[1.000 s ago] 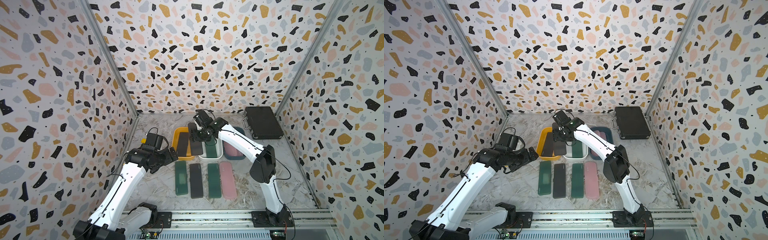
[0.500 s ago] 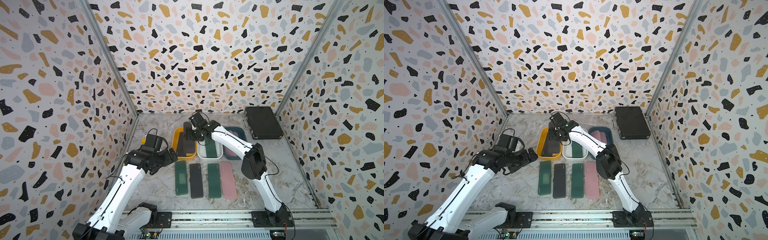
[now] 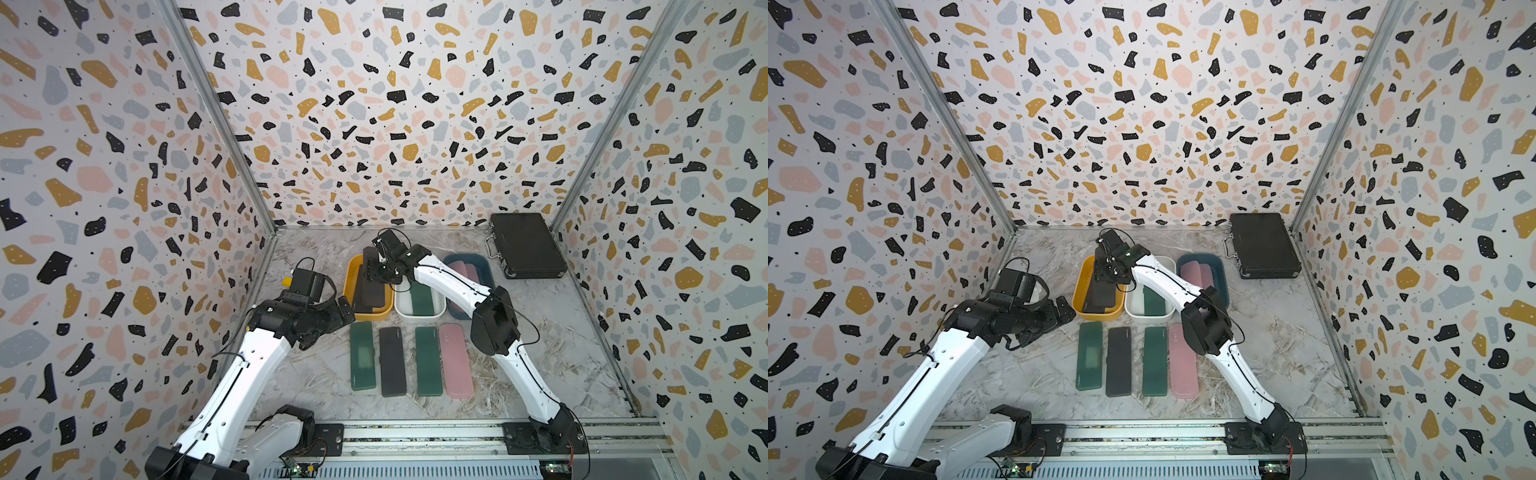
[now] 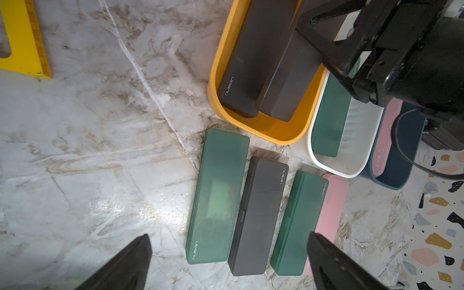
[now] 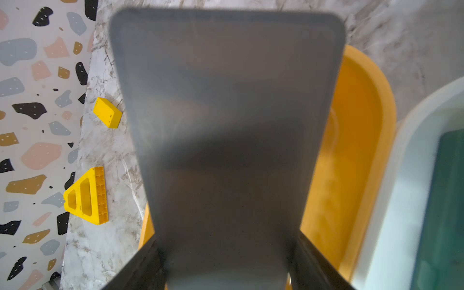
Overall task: Place the pencil cases by color into the storage box
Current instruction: Place the pencil case at the storage box.
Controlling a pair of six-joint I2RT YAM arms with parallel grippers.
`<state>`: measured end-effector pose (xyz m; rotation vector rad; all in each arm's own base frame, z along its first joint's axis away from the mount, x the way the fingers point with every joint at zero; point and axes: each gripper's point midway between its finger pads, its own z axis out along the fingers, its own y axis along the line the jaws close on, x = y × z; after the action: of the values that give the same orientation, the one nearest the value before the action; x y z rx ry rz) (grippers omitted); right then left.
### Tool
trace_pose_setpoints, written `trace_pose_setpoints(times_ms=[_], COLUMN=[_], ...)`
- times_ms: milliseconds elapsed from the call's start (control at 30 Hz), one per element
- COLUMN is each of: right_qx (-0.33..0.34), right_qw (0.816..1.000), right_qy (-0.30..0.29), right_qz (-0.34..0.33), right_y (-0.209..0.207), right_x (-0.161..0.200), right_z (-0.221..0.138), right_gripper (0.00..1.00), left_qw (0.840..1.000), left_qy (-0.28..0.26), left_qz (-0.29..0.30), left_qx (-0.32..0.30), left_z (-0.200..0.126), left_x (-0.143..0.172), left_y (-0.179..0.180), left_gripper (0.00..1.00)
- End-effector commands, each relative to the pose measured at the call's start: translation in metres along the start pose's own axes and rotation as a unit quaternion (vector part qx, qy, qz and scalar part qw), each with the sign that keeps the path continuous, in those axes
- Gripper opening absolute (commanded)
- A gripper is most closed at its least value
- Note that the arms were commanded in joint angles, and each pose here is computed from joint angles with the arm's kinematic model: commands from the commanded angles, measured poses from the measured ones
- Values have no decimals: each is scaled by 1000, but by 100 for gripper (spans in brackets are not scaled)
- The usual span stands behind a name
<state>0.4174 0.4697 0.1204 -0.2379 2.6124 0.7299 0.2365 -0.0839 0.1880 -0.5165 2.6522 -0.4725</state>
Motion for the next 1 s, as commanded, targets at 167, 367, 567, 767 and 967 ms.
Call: trace_pose_setpoints(times_ms=[167,367,567,767,967], right_qx=[0,9,20,25,27], right_qw=[1000,1000,1000,1000,1000], right_qy=[-15,-4,4,9,11], right_qz=[0,4,6,7,7], right_y=[7,0,-7,-12,-13], right_x=[-8,-1,4,7,8], right_z=[-7,4,12,16,17], right_gripper=[46,50,54,58,67], left_qw=[1000,1000,1000,1000,1000], left_qy=[2,1,2,2,1], left_qz=[3,6,7,9,11], left_qx=[-10,-12,-15,-16,-19], left_z=[2,2,2,3,2], left_x=[3,3,3,3,2], left_y=[7,8,8,8,9], left_gripper=[100,100,100,100,100])
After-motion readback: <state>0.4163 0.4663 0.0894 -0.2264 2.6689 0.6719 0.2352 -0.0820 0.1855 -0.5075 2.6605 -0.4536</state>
